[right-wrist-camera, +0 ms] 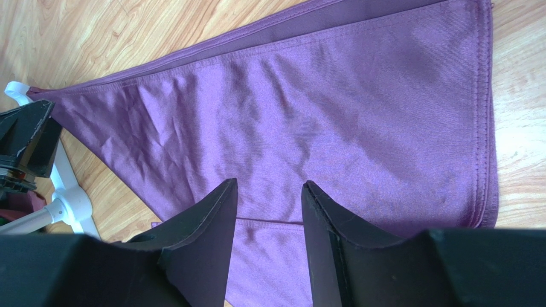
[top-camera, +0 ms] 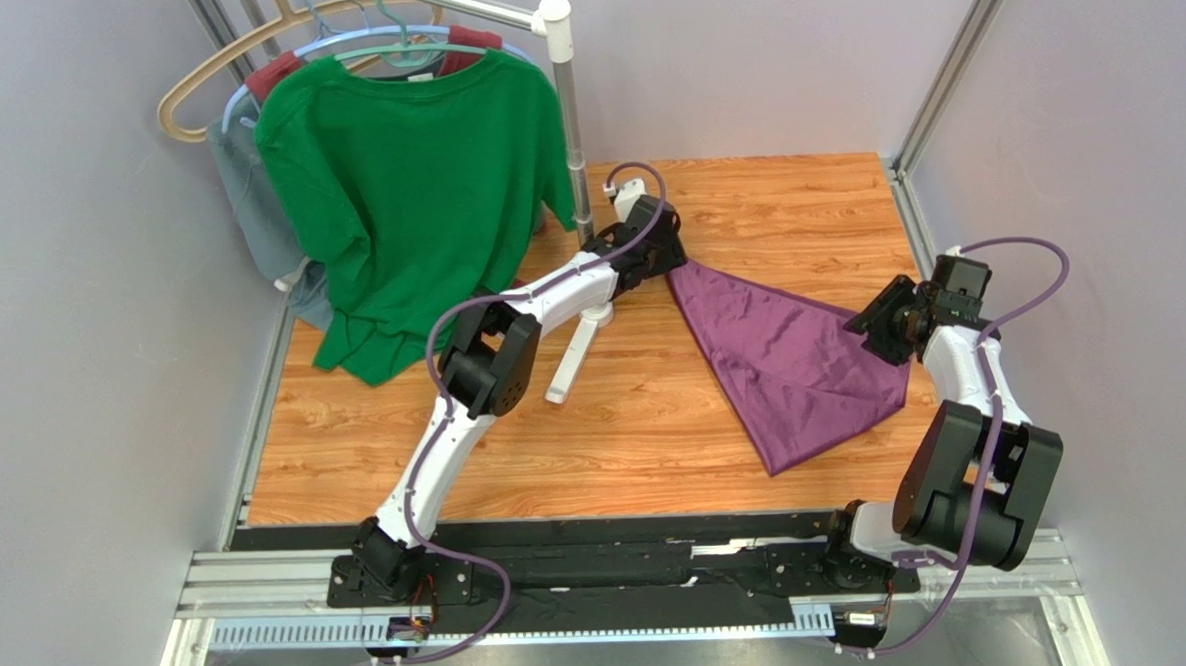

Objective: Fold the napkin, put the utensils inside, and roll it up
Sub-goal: Fold the napkin

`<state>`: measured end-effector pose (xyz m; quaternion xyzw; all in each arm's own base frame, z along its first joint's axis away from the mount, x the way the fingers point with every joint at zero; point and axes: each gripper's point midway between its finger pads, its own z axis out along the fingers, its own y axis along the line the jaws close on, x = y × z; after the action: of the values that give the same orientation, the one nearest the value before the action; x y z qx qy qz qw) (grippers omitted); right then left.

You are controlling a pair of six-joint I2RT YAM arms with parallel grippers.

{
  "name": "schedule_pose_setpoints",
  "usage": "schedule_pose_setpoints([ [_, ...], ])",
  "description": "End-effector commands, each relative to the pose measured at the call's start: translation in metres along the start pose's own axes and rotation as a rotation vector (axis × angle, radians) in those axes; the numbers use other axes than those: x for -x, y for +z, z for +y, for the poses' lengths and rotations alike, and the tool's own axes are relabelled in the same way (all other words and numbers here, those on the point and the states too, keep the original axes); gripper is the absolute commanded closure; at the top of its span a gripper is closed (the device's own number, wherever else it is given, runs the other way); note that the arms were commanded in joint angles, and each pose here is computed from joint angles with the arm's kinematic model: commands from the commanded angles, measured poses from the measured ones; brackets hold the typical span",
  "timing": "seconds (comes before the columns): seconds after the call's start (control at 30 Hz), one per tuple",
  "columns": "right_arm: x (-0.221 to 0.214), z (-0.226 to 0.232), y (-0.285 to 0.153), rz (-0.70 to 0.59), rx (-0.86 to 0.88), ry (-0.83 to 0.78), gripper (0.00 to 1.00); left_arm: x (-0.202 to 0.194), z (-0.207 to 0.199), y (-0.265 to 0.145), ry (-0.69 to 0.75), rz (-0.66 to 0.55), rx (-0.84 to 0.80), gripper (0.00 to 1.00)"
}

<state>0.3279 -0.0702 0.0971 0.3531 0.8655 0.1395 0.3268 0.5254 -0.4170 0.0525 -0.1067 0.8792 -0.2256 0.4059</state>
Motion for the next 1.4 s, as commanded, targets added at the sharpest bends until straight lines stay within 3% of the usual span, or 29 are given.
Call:
schedule_pose_setpoints([
  [0.0, 0.013, 0.011, 0.000, -0.024, 0.043, -0.016, 0.55, 0.013, 0.010, -0.001, -0.117, -0.026, 0.032, 0.40],
  [0.27, 0.006, 0.012, 0.007, 0.009, 0.060, -0.010, 0.56, 0.013, 0.016, -0.006, -0.245, -0.102, -0.016, 0.41],
  [0.47, 0.003, 0.012, 0.011, 0.025, 0.068, -0.009, 0.57, 0.020, 0.013, -0.004, -0.259, -0.126, -0.029, 0.42],
  [0.6, 0.002, 0.013, 0.011, 0.032, 0.071, -0.010, 0.57, 0.022, 0.010, -0.002, -0.267, -0.130, -0.032, 0.54],
  [0.77, 0.002, 0.016, 0.010, 0.034, 0.080, -0.018, 0.57, 0.023, 0.014, 0.004, -0.292, -0.127, -0.024, 0.60],
  [1.2, -0.003, 0.022, 0.012, 0.055, 0.099, -0.036, 0.58, 0.030, 0.008, 0.013, -0.287, -0.120, -0.106, 0.64],
  [1.37, -0.007, 0.024, 0.013, 0.065, 0.105, -0.041, 0.58, 0.035, 0.009, 0.016, -0.284, -0.120, -0.119, 0.76],
])
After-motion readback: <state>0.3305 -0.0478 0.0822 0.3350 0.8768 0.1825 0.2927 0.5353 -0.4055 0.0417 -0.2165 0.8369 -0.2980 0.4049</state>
